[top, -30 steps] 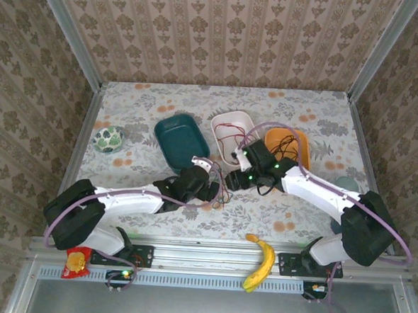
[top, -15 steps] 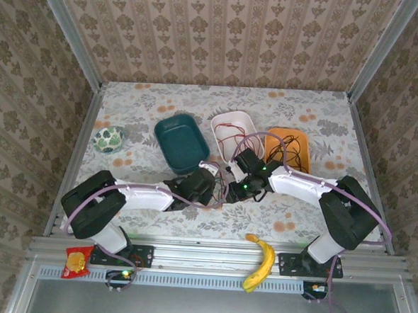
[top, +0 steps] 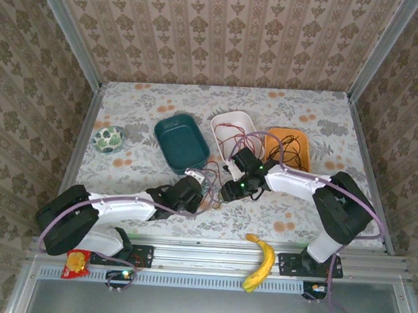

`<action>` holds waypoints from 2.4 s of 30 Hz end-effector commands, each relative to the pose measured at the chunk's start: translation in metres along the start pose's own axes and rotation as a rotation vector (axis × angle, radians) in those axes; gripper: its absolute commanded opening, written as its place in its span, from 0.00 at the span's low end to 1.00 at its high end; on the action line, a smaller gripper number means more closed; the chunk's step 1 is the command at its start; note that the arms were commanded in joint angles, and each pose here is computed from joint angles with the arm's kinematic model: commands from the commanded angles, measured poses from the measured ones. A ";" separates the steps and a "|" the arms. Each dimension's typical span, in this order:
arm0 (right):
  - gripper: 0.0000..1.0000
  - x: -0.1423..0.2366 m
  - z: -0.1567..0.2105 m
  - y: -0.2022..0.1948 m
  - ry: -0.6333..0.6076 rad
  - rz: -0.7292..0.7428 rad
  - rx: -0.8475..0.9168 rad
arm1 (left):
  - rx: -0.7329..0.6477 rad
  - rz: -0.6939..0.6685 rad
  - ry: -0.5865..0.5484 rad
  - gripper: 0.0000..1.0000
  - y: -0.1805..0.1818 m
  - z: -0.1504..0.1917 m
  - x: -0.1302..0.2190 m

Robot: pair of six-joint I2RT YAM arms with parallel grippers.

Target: Untangle the cables

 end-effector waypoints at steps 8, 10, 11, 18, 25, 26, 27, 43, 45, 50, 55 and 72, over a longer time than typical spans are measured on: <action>0.44 -0.021 -0.037 -0.001 -0.051 -0.033 0.007 | 0.020 -0.017 0.035 0.01 0.003 0.009 -0.001; 0.39 -0.028 -0.041 -0.002 -0.042 -0.039 0.000 | 0.018 -0.018 0.041 0.00 0.002 0.010 -0.002; 0.33 -0.030 -0.041 -0.002 -0.033 -0.040 -0.001 | 0.014 -0.018 0.045 0.00 0.001 0.010 -0.002; 0.02 0.012 -0.047 0.000 -0.165 0.038 0.031 | 0.025 -0.051 0.050 0.00 0.005 0.014 -0.004; 0.02 0.102 -0.057 0.003 -0.434 0.148 0.053 | 0.028 -0.061 0.083 0.00 0.008 0.024 -0.012; 0.02 0.117 -0.059 0.003 -0.479 0.161 0.052 | 0.028 -0.062 0.089 0.00 0.008 0.025 -0.013; 0.01 0.129 -0.059 0.003 -0.514 0.169 0.050 | 0.027 -0.063 0.095 0.00 0.008 0.027 -0.015; 0.01 0.249 -0.069 0.009 -0.879 0.302 0.078 | 0.025 -0.075 0.147 0.00 0.012 0.043 -0.025; 0.01 0.251 -0.074 0.007 -0.890 0.312 0.082 | 0.022 -0.075 0.147 0.00 0.012 0.043 -0.025; 0.01 0.245 -0.094 -0.011 -0.901 0.344 0.062 | 0.007 -0.078 0.136 0.00 0.008 0.039 -0.024; 0.02 0.212 -0.121 -0.047 -0.862 0.348 0.003 | -0.002 -0.064 0.113 0.00 0.003 0.031 -0.019; 0.15 0.046 -0.125 -0.126 -0.332 0.368 -0.263 | -0.014 -0.010 0.001 0.00 -0.007 0.002 0.006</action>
Point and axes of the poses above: each hand's point on the last joint's axis, 136 mm out from that joint toward the fingers, its own x axis back along the fingers, its own y axis along the line the jaws close on, z = x × y, the point moved 7 cm from there along x, back along the fingers, and after that the axes turned 11 degrees about x, right-handed, at the moved point
